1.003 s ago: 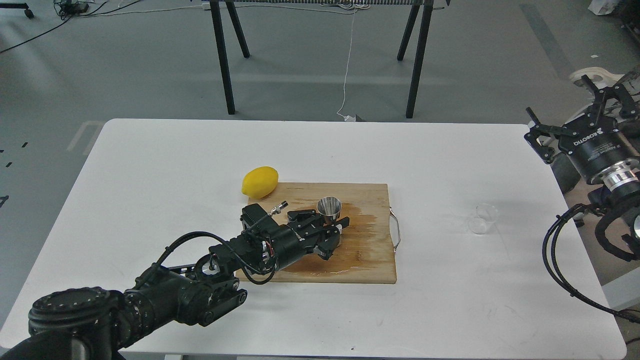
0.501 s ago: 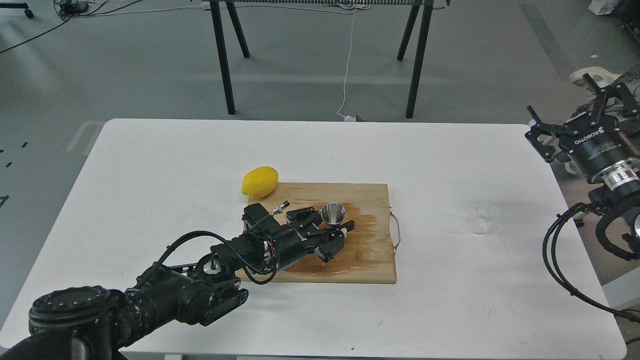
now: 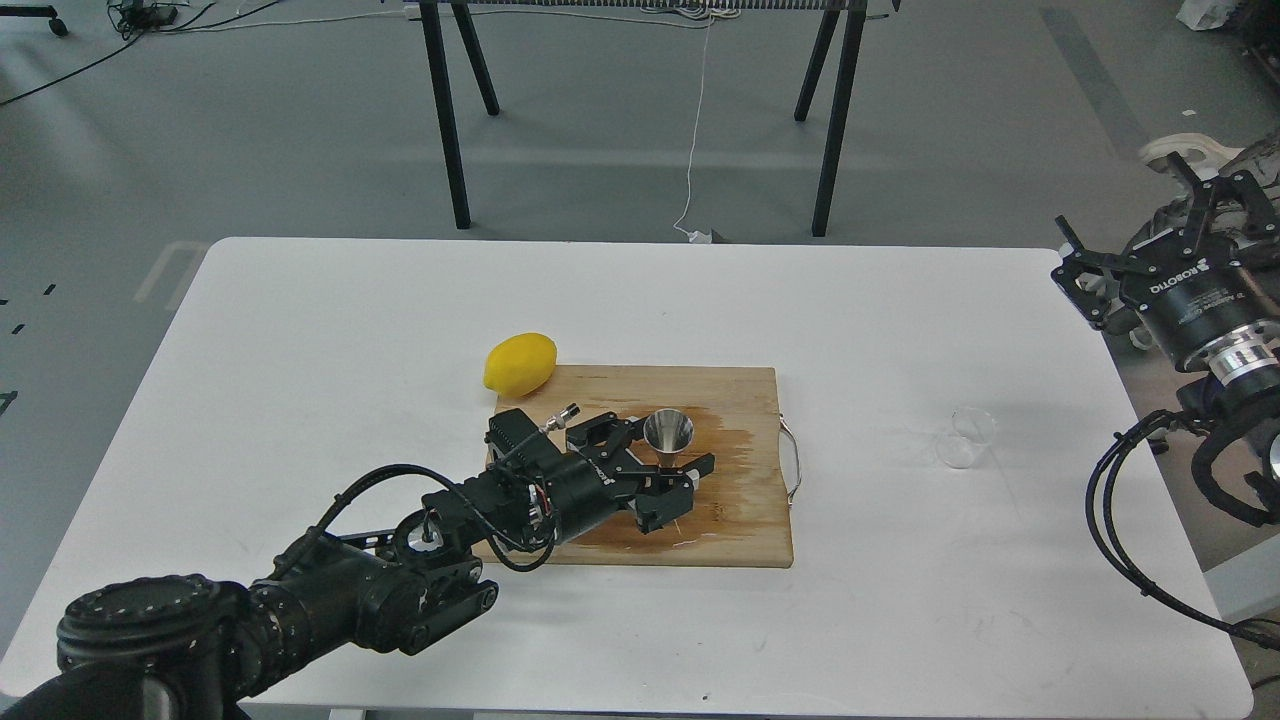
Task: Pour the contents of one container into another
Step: 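Lower the jigger onto the board and open the left gripper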
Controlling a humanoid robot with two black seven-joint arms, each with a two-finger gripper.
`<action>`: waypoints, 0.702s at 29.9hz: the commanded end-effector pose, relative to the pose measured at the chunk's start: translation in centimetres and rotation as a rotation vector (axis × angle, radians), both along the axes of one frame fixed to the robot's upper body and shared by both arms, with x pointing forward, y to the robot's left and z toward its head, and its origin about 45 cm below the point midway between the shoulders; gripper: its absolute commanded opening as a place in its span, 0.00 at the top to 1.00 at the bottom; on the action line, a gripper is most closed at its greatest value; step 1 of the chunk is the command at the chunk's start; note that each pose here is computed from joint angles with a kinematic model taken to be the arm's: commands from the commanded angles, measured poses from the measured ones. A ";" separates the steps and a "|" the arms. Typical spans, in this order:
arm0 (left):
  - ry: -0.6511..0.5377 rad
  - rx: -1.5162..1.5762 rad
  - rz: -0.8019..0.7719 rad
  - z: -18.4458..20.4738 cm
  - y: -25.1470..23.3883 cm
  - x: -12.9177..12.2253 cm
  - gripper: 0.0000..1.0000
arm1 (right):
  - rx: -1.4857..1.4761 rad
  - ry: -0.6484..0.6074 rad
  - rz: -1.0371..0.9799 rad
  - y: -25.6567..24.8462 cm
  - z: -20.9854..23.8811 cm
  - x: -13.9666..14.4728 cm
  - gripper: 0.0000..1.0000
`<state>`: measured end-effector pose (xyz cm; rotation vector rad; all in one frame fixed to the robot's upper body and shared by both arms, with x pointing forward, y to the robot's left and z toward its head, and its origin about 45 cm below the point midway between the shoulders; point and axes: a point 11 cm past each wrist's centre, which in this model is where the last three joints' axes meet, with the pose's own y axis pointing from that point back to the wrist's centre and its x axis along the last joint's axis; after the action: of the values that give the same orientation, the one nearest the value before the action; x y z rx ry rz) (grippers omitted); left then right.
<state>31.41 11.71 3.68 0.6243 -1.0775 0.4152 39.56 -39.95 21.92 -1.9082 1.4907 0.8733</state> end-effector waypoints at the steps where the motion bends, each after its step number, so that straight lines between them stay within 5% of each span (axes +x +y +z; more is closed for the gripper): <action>1: 0.013 -0.016 -0.003 -0.2 -0.4 -0.6 0.13 | 0.002 0.002 0.000 0.0 -0.1 -0.1 0.01; 21: 0.039 0.007 0.030 -1.1 2.8 -1.5 0.13 | 0.009 0.003 0.003 0.3 -0.3 0.0 0.01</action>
<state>29.95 14.27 2.59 0.6523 -1.0361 0.4224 39.54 -39.62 21.67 -1.9045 1.4832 0.8827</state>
